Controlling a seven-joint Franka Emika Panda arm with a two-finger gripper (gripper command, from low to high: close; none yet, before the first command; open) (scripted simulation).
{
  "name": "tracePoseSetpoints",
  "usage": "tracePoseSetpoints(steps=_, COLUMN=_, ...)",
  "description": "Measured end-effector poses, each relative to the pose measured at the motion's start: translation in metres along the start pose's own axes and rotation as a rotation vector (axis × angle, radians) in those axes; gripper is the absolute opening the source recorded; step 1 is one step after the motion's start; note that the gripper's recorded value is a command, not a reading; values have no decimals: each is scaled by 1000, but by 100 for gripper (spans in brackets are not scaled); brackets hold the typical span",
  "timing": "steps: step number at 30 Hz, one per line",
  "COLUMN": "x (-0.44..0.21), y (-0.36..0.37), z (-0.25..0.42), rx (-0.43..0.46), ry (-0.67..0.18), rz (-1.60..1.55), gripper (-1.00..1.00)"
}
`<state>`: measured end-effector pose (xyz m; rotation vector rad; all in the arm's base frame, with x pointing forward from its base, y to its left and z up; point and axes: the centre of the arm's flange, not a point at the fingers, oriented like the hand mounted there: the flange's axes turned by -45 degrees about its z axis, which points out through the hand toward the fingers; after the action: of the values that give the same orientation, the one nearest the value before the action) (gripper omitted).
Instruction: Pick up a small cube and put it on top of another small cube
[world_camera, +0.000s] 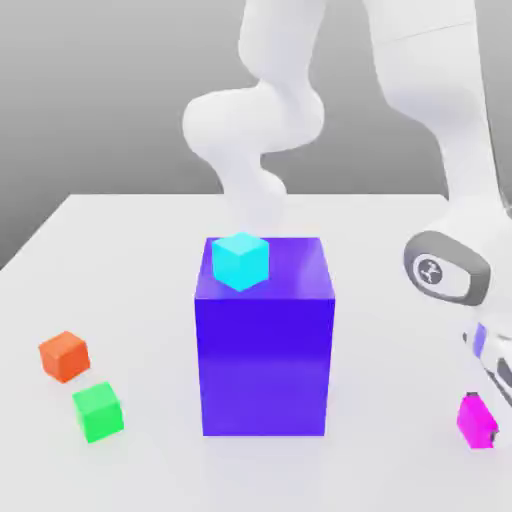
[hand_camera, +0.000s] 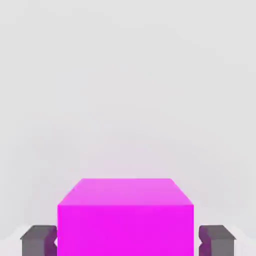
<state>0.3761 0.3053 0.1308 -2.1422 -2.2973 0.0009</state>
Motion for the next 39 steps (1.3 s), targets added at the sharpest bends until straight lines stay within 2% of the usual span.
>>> tracePoseSetpoints(steps=3, x=0, y=0, z=0, rx=1, ry=0, rz=-1, gripper=-100)
tracePoseSetpoints(steps=8, x=0, y=1, z=-55, rx=-4, ry=4, rz=4, gripper=-100)
tracePoseSetpoints(steps=11, x=-30, y=28, z=-80, rx=-44, ry=24, rz=66, gripper=-100)
tracePoseSetpoints(steps=19, x=-203, y=91, z=-127, rx=-143, ry=15, rz=273, gripper=-100)
tracePoseSetpoints(steps=26, x=-430, y=58, z=-161, rx=-193, ry=-40, rz=527, gripper=-100)
tracePoseSetpoints(steps=30, x=-511, y=2, z=-155, rx=-150, ry=-52, rz=600, gripper=-100)
tracePoseSetpoints(steps=34, x=-530, y=-35, z=-140, rx=-89, ry=-31, rz=559, gripper=-100)
tracePoseSetpoints(steps=39, x=-520, y=-53, z=-103, rx=5, ry=21, rz=492, gripper=-100)
